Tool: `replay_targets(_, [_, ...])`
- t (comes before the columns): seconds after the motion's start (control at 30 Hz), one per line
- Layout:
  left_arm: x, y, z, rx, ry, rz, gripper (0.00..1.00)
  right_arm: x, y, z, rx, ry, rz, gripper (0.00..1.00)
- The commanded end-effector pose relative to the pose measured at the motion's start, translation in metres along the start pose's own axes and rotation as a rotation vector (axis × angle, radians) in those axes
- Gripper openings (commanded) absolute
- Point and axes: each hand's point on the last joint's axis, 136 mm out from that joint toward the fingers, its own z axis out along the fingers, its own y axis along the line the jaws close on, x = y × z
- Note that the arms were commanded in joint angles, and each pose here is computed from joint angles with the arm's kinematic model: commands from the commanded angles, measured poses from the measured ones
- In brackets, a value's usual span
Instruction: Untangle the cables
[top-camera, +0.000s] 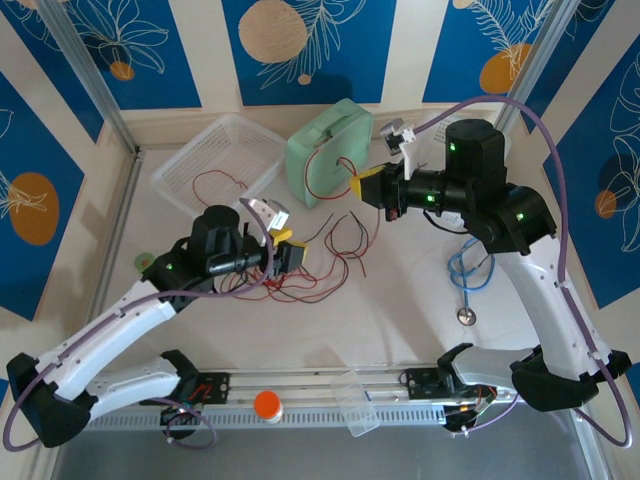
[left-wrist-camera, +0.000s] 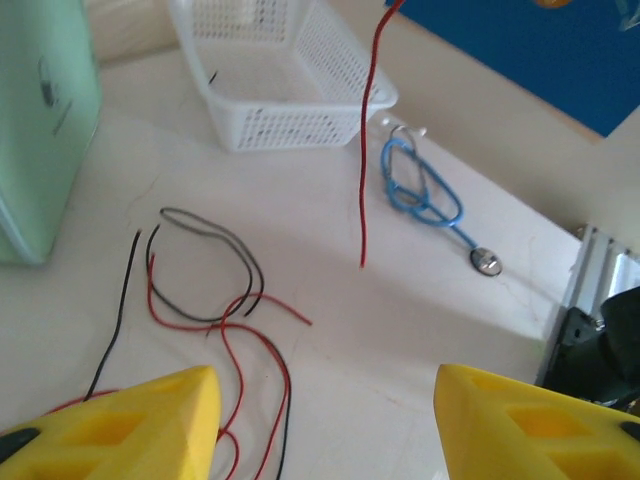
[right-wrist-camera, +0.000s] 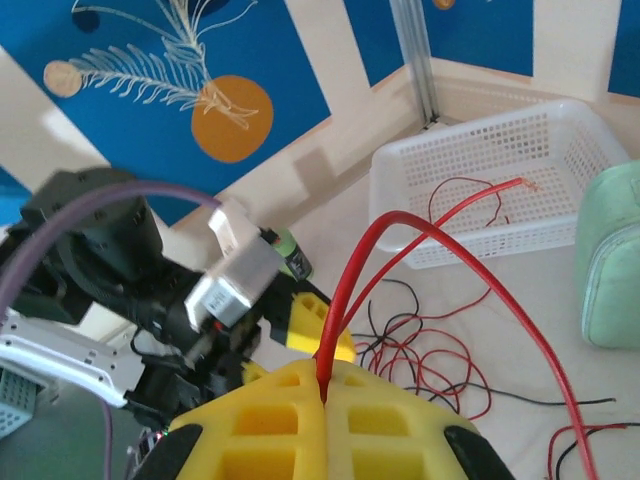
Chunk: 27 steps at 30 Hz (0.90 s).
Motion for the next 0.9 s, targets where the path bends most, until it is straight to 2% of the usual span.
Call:
replay_targets(0.0, [-0.031, -0.032, -0.021, 0.124, -0.105, 0.124, 0.6, 0.021, 0.006, -0.001, -0.048, 0.087, -0.111, 0.0])
replay_targets(0.17, [-0.044, -0.061, -0.041, 0.256, -0.129, 0.189, 0.66, 0.045, -0.004, 0.004, -0.037, 0.154, -0.216, 0.0])
replay_targets(0.23, [-0.046, -0.07, -0.045, 0.302, -0.12, 0.213, 0.69, 0.055, 0.0, 0.005, -0.08, 0.172, -0.278, 0.0])
replay_targets(0.33, [-0.05, -0.078, -0.049, 0.341, -0.11, 0.246, 0.79, 0.067, 0.01, 0.003, -0.157, 0.196, -0.35, 0.0])
replay_targets(0.43, [-0.057, -0.083, -0.05, 0.362, -0.112, 0.282, 0.84, 0.079, 0.016, 0.004, -0.207, 0.229, -0.4, 0.0])
replay_targets(0.87, [-0.075, -0.088, -0.02, 0.433, -0.061, 0.363, 0.86, 0.094, 0.046, 0.007, -0.393, 0.25, -0.448, 0.0])
